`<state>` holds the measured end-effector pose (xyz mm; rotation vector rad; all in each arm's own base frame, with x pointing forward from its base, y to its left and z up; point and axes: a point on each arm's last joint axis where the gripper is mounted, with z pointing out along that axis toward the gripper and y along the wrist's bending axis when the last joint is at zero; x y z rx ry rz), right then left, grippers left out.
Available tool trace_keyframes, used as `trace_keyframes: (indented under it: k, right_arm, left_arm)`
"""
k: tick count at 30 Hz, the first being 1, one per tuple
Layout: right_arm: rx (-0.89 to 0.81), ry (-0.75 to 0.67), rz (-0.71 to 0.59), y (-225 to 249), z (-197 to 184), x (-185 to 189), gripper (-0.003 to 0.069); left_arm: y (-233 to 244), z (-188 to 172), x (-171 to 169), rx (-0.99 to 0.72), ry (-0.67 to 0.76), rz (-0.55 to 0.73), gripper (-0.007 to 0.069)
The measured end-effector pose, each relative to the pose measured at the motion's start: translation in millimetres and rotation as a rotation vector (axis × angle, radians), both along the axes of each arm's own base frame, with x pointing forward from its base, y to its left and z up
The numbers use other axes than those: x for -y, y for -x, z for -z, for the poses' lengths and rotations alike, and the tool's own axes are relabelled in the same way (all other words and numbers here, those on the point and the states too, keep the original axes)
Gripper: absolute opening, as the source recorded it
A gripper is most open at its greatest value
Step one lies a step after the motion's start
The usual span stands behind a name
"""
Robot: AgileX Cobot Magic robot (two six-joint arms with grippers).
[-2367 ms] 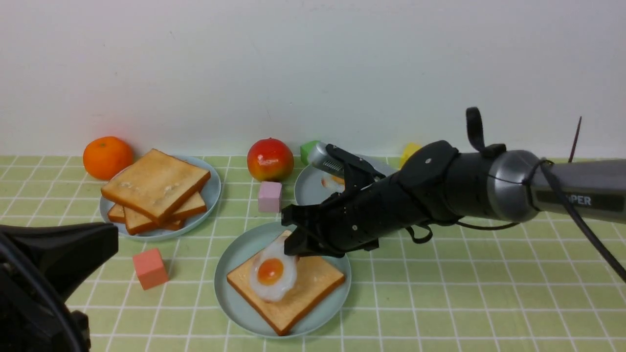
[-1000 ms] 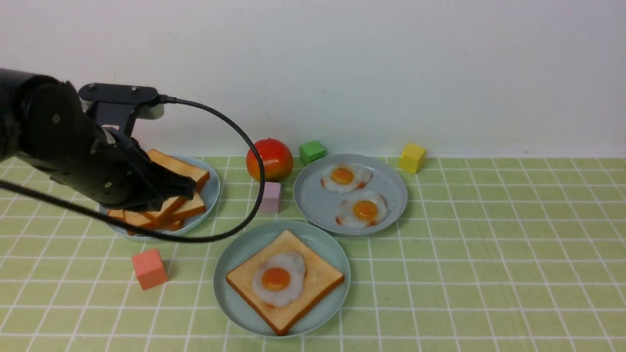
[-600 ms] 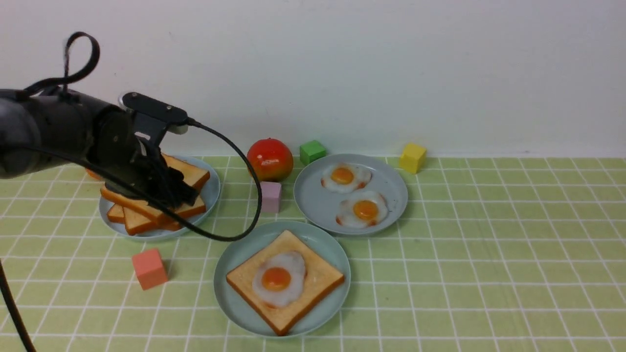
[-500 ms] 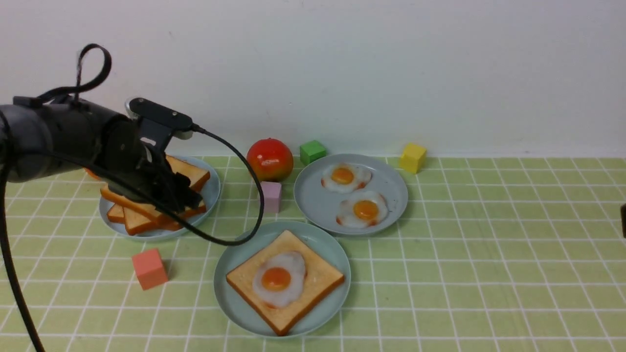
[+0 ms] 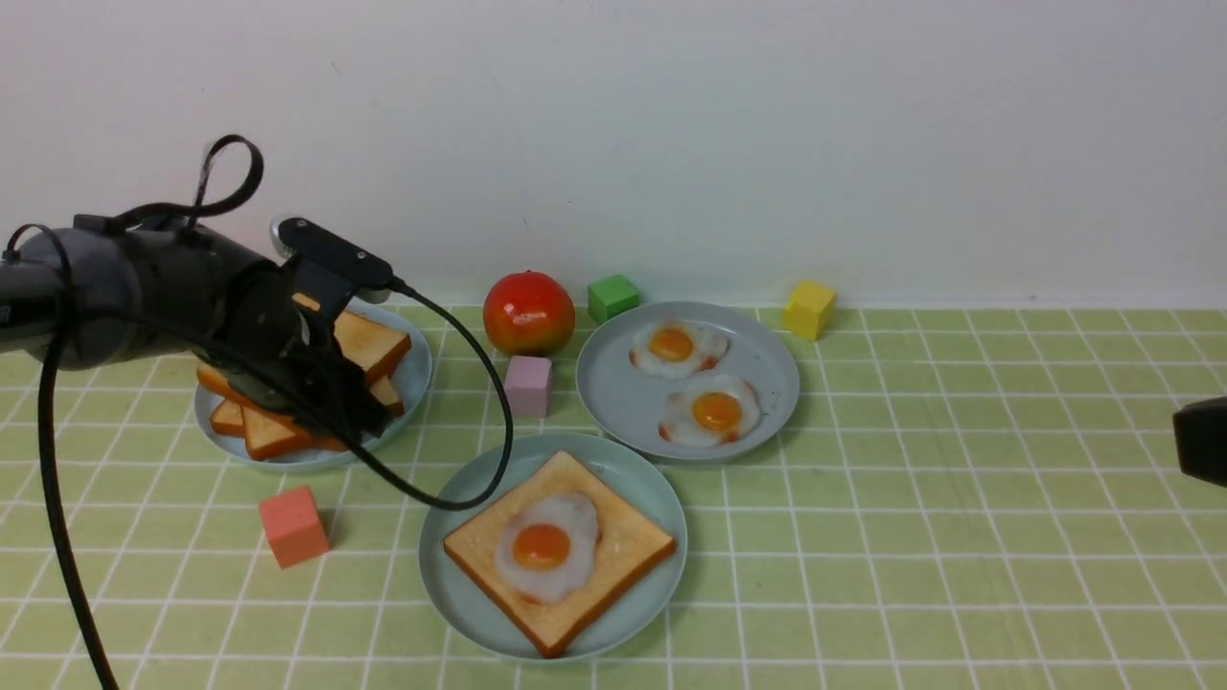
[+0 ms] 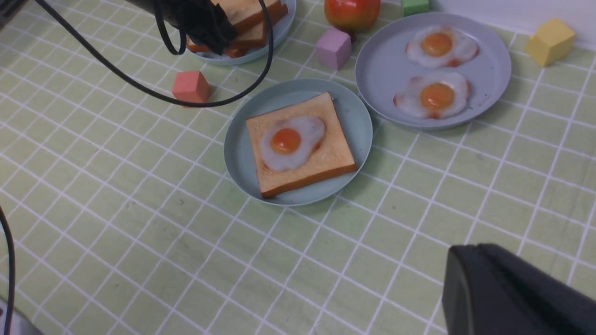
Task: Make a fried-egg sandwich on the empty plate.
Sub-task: Use the left arm to grab a slice of bread, then use the left arm to place a slice of bread on the fried egg in the middle
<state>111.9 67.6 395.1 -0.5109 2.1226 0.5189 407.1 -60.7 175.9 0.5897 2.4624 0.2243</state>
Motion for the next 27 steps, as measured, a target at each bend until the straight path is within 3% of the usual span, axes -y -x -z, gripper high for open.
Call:
trace_keyframes:
  k: [1,4,12,15,19,21,27]
  right_arm:
    - [0.000,0.000,0.000,0.0,0.0,0.0,0.0015]
    - [0.000,0.000,0.000,0.0,0.0,0.0,0.0015]
    - [-0.010,0.004,-0.004,0.7,0.8,0.0,0.0017]
    - [-0.013,0.006,-0.005,0.9,1.0,0.0,0.0019]
    - [-0.013,0.006,-0.005,0.9,1.1,0.0,0.0022]
    - [-0.014,0.006,-0.006,1.0,1.2,0.0,0.0025]
    - [-0.020,0.009,-0.008,1.4,1.6,0.0,0.0025]
  left_arm:
    - [0.2,0.1,-0.1,-0.002,-0.003,0.002,0.0184]
    - [0.6,-0.1,0.0,-0.006,-0.009,0.006,0.0131]
    - [9.2,-26.7,-2.9,0.019,-0.012,-0.010,0.0131]
    - [18.0,-55.3,-0.2,0.077,-0.002,-0.004,0.0130]
    - [45.2,-88.6,32.1,0.117,0.031,0.056,0.0129]
    - [75.4,-97.5,71.5,0.104,0.060,0.146,0.0129]
    - [138.6,-60.7,137.4,-0.038,0.028,0.347,0.0129]
